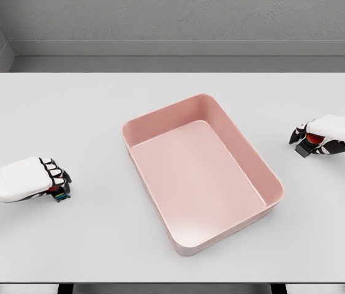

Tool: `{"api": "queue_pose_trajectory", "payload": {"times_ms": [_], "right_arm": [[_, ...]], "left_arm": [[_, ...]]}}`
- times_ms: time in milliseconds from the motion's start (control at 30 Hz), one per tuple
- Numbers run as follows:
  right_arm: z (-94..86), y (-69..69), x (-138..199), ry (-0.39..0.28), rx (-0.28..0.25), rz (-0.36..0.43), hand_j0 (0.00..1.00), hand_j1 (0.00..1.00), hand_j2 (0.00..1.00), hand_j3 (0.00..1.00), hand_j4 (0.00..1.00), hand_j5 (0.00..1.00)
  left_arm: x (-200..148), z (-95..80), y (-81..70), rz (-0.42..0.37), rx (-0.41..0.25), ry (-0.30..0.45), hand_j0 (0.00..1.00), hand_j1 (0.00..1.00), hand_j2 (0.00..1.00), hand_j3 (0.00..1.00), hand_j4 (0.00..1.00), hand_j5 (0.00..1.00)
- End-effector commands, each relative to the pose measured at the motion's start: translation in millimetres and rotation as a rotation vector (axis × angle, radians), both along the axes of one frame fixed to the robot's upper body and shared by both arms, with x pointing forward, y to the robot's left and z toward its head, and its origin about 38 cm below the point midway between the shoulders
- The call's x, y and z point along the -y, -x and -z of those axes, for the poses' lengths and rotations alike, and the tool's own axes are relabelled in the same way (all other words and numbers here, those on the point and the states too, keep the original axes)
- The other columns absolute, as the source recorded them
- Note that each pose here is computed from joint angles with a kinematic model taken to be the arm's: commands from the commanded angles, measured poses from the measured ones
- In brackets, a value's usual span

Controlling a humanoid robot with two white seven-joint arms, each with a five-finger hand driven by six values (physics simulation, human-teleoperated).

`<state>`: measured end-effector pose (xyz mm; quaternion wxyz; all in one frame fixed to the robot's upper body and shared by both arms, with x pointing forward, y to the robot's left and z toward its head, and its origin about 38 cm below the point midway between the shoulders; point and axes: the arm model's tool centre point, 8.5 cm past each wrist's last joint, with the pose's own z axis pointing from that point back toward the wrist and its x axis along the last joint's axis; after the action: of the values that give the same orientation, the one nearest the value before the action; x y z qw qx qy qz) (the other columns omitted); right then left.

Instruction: Put the industrial switch in the basket with both arms

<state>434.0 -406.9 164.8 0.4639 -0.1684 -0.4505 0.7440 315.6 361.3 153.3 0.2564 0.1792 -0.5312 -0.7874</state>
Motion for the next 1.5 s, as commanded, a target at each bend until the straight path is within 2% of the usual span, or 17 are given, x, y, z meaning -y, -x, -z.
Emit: {"api": "queue_pose_trajectory", "payload": {"times_ms": [0,100,200,333,467,633,667,933,1167,1467], "right_arm": [[1.7,0.7,-0.2,0.013,-0.004,-0.01,0.56,0.56,0.56,0.56,0.56,0.56],[1.2,0.6,-0.6,0.014,-0.002,-0.011,0.54,0.54,0.54,0.54,0.54,0.54],[-4.1,-0.8,-1.9,0.01,0.009,-0.024,0.53,0.53,0.53,0.53,0.53,0.53],[-8.9,-0.7,-3.4,0.002,0.015,-0.051,0.53,0.53,0.53,0.53,0.53,0.53],[-21.3,-4.3,-6.9,-0.008,0.042,-0.083,0.53,0.53,0.53,0.53,0.53,0.53],[-29.9,-7.4,-11.9,-0.014,0.063,-0.099,0.53,0.53,0.53,0.53,0.53,0.53],[-35.4,-7.8,-14.0,-0.023,0.075,-0.127,0.53,0.53,0.53,0.53,0.53,0.53],[-48.8,-7.1,-31.5,-0.036,0.097,-0.203,0.53,0.53,0.53,0.53,0.53,0.53],[-66.3,-8.6,-44.2,-0.04,0.133,-0.245,0.53,0.53,0.53,0.53,0.53,0.53],[-79.9,-7.8,-60.6,-0.036,0.154,-0.298,0.53,0.53,0.53,0.53,0.53,0.53]], "left_arm": [[1.9,0.0,0.7,0.006,-0.003,0.001,0.44,0.44,0.44,0.44,0.44,0.44],[5.8,-6.3,0.4,0.02,0.009,0.008,0.43,0.43,0.43,0.43,0.43,0.43],[16.0,-19.8,-0.2,0.051,0.044,0.026,0.43,0.43,0.43,0.43,0.43,0.43],[20.7,-38.7,-9.8,0.064,0.096,0.039,0.43,0.43,0.43,0.43,0.43,0.43],[23.0,-48.7,-15.9,0.069,0.127,0.043,0.43,0.43,0.43,0.43,0.43,0.43],[23.4,-52.9,-18.2,0.07,0.138,0.045,0.42,0.42,0.42,0.42,0.42,0.42],[23.4,-53.4,-18.5,0.07,0.139,0.045,0.42,0.42,0.42,0.42,0.42,0.42],[28.5,-65.0,-26.2,0.077,0.179,0.059,0.42,0.42,0.42,0.42,0.42,0.42],[51.0,-74.4,-37.5,0.102,0.23,0.135,0.42,0.42,0.42,0.42,0.42,0.42],[70.0,-84.2,-46.5,0.125,0.272,0.192,0.41,0.41,0.41,0.41,0.41,0.41]]}}
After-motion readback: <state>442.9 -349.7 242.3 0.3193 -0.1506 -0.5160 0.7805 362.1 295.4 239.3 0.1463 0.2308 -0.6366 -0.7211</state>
